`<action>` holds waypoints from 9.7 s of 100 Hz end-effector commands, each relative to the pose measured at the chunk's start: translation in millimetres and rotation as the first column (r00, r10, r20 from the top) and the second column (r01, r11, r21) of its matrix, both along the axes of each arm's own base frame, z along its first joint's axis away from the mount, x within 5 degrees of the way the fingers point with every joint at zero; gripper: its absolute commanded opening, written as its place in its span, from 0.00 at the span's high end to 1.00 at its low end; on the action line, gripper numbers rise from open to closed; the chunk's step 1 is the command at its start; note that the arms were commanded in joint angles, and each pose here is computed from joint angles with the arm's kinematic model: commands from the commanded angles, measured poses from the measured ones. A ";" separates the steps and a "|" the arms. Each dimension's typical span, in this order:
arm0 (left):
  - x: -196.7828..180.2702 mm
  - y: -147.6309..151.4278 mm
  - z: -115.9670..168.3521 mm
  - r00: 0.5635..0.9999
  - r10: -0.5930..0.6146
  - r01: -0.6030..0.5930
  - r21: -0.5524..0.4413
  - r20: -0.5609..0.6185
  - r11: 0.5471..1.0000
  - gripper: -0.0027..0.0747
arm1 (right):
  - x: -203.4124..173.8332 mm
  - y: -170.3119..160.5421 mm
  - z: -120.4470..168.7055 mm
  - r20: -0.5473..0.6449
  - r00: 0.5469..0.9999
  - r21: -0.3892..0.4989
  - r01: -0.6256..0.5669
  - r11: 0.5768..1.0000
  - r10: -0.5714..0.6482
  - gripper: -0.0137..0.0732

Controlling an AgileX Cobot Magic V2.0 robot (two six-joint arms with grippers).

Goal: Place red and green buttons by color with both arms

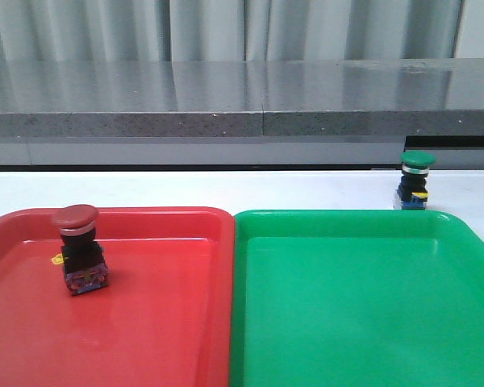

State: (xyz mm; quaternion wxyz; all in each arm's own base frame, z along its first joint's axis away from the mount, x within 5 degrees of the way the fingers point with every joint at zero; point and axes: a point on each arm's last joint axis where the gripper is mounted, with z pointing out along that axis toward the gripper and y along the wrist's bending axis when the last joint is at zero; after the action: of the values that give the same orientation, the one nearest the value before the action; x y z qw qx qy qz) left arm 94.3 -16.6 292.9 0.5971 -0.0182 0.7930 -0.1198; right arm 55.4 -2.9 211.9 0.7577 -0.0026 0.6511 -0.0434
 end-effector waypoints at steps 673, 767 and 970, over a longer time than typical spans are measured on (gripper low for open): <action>-40.9 15.2 -81.0 0.913 0.113 -0.153 0.071 0.392 0.986 0.99 | 229.5 159.9 4.0 -0.944 0.094 0.289 -0.232 0.929 0.317 0.16; -40.9 15.2 -81.0 0.913 0.113 -0.153 0.071 0.392 0.986 0.99 | 193.5 75.1 110.2 -0.875 0.396 0.234 -0.156 0.960 0.278 0.86; -40.9 15.2 -81.0 0.913 0.113 -0.153 0.071 0.392 0.986 0.99 | -7.3 -0.4 25.6 0.041 0.999 0.114 -0.008 0.993 0.003 0.90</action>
State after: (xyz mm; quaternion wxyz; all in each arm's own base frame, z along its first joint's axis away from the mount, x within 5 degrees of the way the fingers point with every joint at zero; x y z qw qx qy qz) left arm 56.2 -1.8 206.7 0.7131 -0.0142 0.7000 -0.0363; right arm 50.0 -3.3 230.0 0.7137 0.0481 0.6988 0.0009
